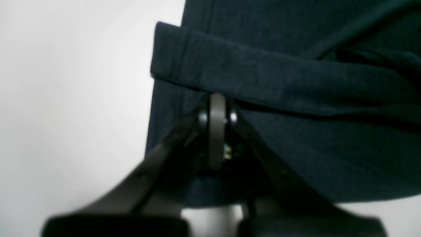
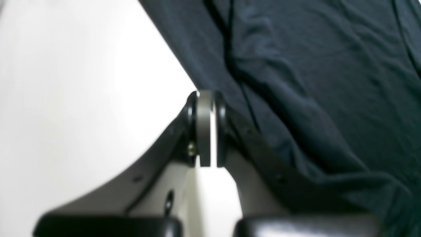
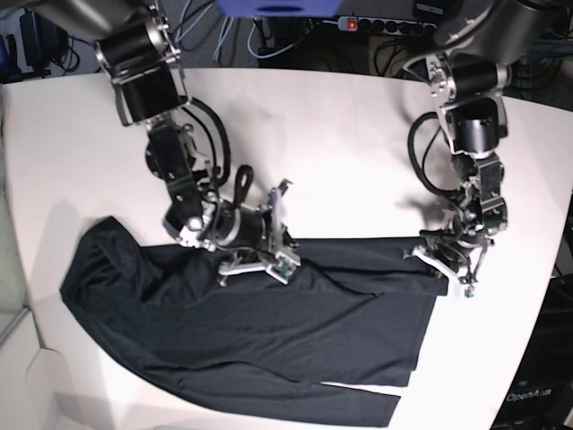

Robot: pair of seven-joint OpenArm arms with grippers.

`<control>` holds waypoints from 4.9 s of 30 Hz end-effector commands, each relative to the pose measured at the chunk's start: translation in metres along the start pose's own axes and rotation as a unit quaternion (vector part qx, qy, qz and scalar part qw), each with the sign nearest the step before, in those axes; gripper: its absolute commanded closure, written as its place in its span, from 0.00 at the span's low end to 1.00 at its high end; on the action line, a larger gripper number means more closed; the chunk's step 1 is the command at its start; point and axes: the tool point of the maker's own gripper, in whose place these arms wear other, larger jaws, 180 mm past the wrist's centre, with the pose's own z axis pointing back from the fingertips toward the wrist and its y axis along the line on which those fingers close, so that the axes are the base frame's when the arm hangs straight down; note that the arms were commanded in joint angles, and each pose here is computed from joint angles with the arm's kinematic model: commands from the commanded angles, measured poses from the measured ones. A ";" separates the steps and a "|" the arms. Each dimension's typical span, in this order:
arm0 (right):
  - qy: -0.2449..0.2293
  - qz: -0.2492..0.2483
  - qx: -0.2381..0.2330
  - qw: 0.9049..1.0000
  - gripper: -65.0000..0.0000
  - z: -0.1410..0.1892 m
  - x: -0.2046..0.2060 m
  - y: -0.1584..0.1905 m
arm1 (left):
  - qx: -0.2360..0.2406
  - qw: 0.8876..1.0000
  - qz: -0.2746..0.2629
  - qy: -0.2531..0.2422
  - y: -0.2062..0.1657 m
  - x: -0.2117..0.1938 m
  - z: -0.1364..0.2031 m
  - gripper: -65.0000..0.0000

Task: Fold the T-shirt properly

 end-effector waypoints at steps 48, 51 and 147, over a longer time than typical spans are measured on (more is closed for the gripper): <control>-0.084 -0.116 0.035 0.989 1.00 -0.065 0.020 -0.025 | 0.026 0.998 -0.051 0.020 0.012 0.000 0.001 1.00; -0.077 -0.127 0.034 0.988 1.00 -0.067 0.010 -0.026 | 0.026 0.998 -0.051 0.020 0.012 0.000 0.001 1.00; -0.072 0.098 -0.442 0.889 1.00 0.054 -0.007 -0.243 | 0.035 0.997 -0.058 0.039 0.026 -0.021 0.007 1.00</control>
